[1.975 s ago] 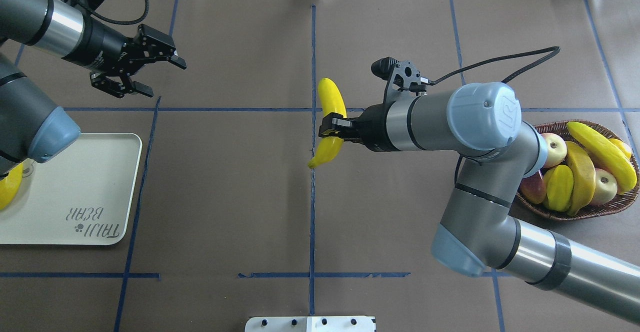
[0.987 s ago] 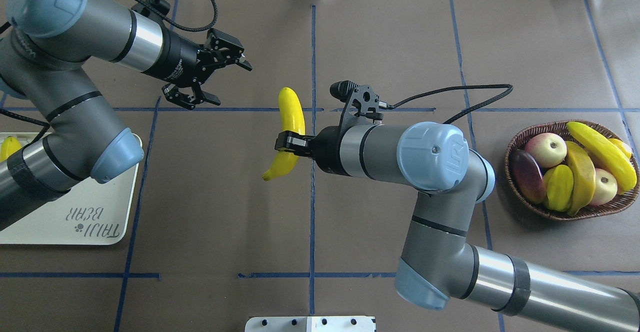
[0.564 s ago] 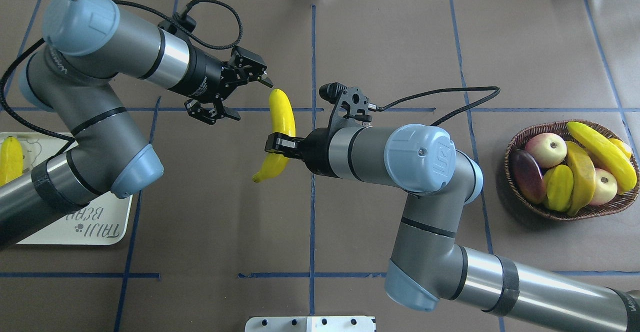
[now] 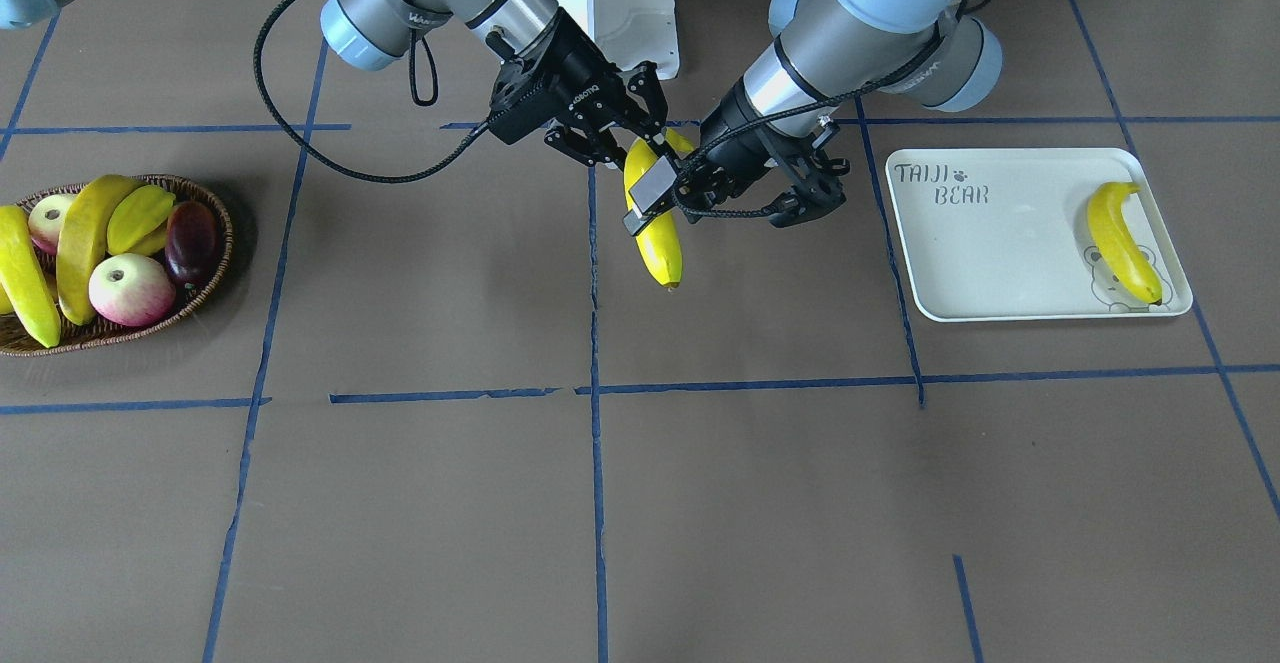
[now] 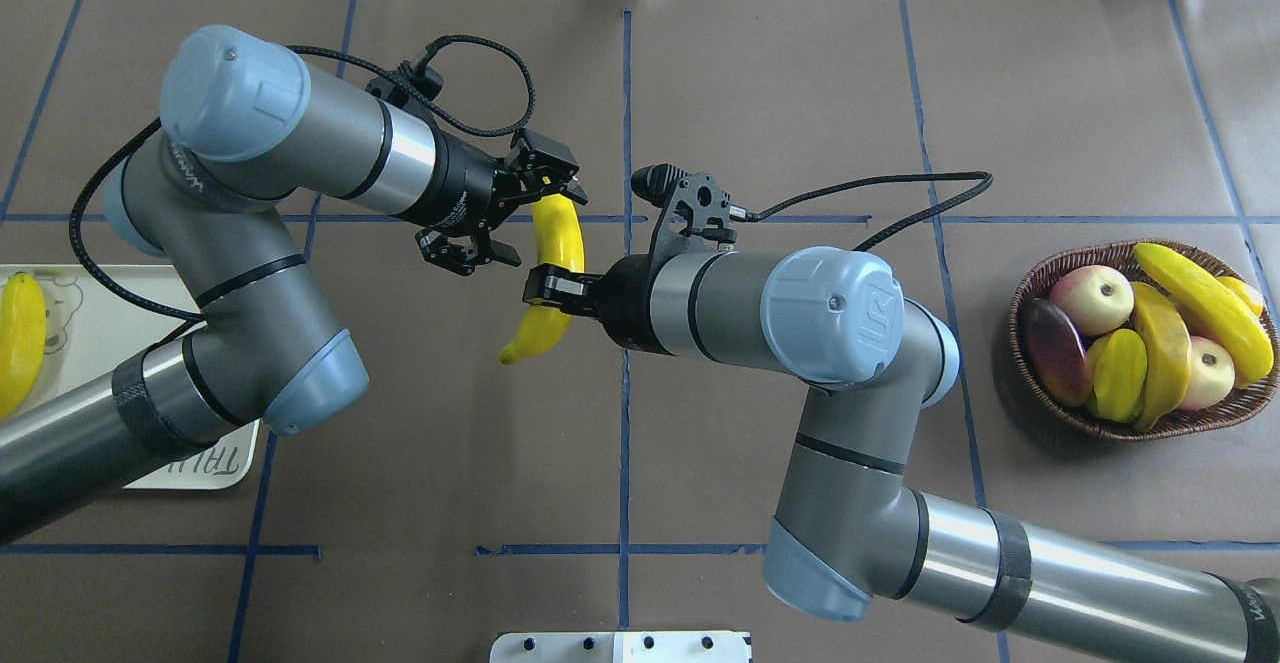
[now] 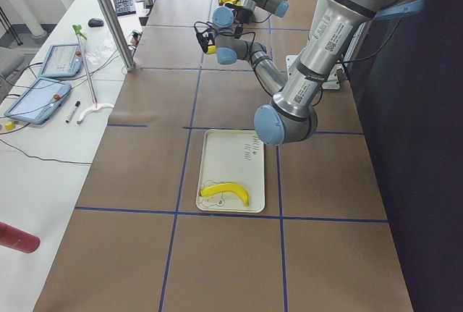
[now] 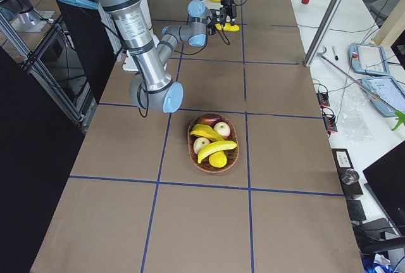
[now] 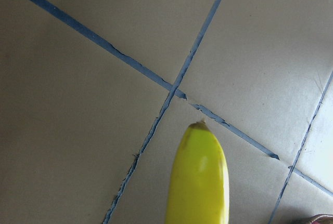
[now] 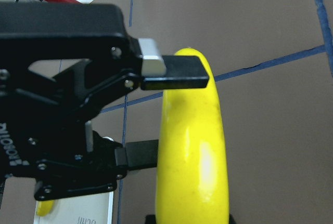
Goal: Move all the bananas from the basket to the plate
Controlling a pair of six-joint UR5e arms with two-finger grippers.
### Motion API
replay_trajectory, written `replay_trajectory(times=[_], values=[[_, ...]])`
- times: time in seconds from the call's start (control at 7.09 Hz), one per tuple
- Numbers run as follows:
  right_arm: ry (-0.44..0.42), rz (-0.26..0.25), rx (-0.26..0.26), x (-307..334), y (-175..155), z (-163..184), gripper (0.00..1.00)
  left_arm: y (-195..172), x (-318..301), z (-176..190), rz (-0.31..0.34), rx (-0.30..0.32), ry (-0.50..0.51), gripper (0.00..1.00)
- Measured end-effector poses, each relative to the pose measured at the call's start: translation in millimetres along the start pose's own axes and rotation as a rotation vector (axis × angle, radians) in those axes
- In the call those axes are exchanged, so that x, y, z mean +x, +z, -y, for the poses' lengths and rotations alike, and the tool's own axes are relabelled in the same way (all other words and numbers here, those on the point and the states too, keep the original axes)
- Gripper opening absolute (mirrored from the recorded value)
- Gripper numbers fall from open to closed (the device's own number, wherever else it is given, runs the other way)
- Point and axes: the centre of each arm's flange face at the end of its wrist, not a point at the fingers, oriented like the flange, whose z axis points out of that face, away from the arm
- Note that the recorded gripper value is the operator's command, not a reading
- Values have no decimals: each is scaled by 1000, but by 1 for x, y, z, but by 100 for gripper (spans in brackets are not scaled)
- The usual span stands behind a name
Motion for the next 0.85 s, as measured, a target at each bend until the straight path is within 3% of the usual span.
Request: replay_trajectory(times=[0.28,0.85], values=[[-1,6,-2,-2,-1,-1,19,2,0,1,3,1,-2,66],[-2,22,-7,-5,-2,-5,19,2,1,1,1,2,0,56]])
